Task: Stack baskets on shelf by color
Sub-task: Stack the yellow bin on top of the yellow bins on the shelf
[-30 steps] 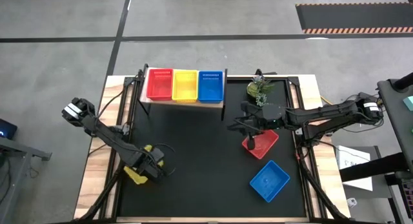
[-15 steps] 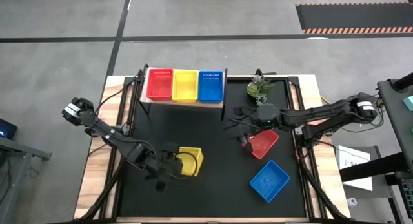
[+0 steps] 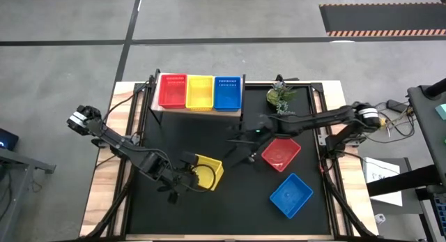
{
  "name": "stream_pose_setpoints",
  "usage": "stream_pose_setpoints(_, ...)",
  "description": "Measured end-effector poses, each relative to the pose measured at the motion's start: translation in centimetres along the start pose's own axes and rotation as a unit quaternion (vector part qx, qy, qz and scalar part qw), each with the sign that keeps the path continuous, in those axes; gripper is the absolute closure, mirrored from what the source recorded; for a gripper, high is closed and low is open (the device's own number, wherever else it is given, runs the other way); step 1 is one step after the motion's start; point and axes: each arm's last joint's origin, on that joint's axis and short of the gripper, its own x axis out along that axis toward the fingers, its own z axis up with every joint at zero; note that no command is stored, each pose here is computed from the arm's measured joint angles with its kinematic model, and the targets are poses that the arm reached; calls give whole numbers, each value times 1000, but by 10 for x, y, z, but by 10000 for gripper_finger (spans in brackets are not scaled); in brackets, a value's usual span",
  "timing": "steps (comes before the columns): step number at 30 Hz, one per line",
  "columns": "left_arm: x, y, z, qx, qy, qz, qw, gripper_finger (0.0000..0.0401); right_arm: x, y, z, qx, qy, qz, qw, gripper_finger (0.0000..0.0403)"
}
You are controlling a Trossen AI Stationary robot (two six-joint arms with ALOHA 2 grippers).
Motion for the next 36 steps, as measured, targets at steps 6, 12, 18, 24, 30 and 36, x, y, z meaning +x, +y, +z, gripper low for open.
stream_pose_setpoints(6, 4, 0, -2, 29, -6, 0, 1000, 401, 24, -14, 6, 10, 18, 85, 996, 209)
stream_pose_setpoints(12, 11, -1, -10, 58, -6, 0, 998, 401, 47, -25, 4, 21, 34, 140, 989, 209)
stream_pose_setpoints(18, 13, 0, -12, 59, -1, 1, 998, 401, 61, -33, 6, 27, 36, 161, 986, 211)
stream_pose_setpoints(24, 13, 2, -12, 61, -2, 3, 998, 401, 73, -39, 0, 33, 44, 162, 985, 211)
stream_pose_setpoints(30, 13, 3, -11, 70, -6, 21, 997, 401, 79, -40, -7, 43, 52, 165, 984, 215)
stream_pose_setpoints(36, 13, 4, -6, 97, -29, 33, 994, 401, 82, -39, -12, 46, 61, 170, 982, 256)
